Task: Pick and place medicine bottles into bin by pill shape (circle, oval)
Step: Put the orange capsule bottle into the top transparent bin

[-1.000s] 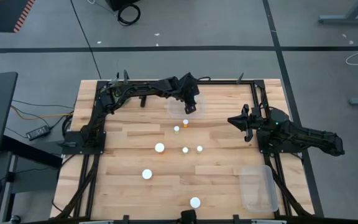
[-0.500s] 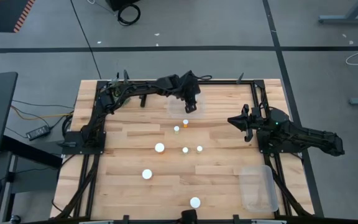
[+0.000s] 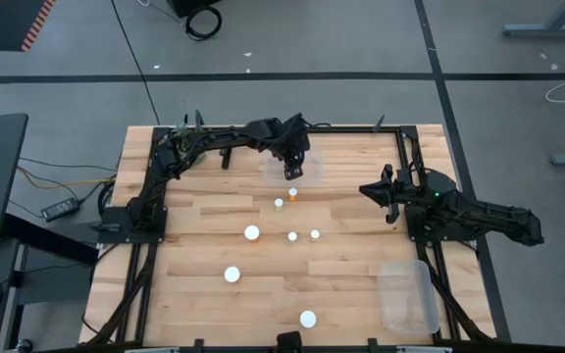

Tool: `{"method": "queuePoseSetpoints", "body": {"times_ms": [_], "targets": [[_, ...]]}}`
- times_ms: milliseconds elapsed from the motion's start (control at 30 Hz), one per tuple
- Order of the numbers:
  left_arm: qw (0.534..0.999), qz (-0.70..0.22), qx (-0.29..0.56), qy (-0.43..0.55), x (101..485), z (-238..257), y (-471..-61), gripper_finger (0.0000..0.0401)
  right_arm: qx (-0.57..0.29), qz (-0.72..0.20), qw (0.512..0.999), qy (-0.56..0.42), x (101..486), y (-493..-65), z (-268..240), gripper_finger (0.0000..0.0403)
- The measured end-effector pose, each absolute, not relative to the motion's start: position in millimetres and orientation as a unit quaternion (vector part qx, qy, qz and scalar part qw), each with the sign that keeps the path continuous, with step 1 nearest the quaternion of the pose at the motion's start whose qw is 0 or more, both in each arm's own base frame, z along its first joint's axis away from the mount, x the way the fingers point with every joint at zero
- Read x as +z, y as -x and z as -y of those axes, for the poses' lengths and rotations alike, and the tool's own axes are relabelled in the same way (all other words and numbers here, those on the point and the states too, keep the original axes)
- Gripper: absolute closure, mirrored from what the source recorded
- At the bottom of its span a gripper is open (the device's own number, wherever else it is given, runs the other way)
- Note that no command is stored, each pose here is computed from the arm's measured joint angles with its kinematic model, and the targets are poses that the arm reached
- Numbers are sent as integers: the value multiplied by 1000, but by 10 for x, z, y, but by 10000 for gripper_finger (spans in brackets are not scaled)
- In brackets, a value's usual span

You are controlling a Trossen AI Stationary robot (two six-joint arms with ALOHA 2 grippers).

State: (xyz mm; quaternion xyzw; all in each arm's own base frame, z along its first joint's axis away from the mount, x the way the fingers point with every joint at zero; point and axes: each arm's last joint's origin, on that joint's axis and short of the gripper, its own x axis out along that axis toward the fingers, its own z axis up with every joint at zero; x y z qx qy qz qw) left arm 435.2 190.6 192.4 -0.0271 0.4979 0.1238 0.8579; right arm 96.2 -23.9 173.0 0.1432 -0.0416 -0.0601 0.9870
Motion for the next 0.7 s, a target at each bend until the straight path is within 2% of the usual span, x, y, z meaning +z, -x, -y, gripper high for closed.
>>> {"method": "queuePoseSetpoints", "body": {"times_ms": [233, 500, 700], "targets": [[839, -530, 115, 34, 1888, -1865, -4297, 178, -60, 42, 987, -143, 1731, -962, 239, 362], [822, -561, 96, 28, 1858, -1791, -4260, 194, -60, 42, 987, -143, 1730, -962, 239, 362], [821, -562, 96, 28, 1815, -1795, -4248, 187, -60, 42, 987, -143, 1730, -962, 239, 362]]}}
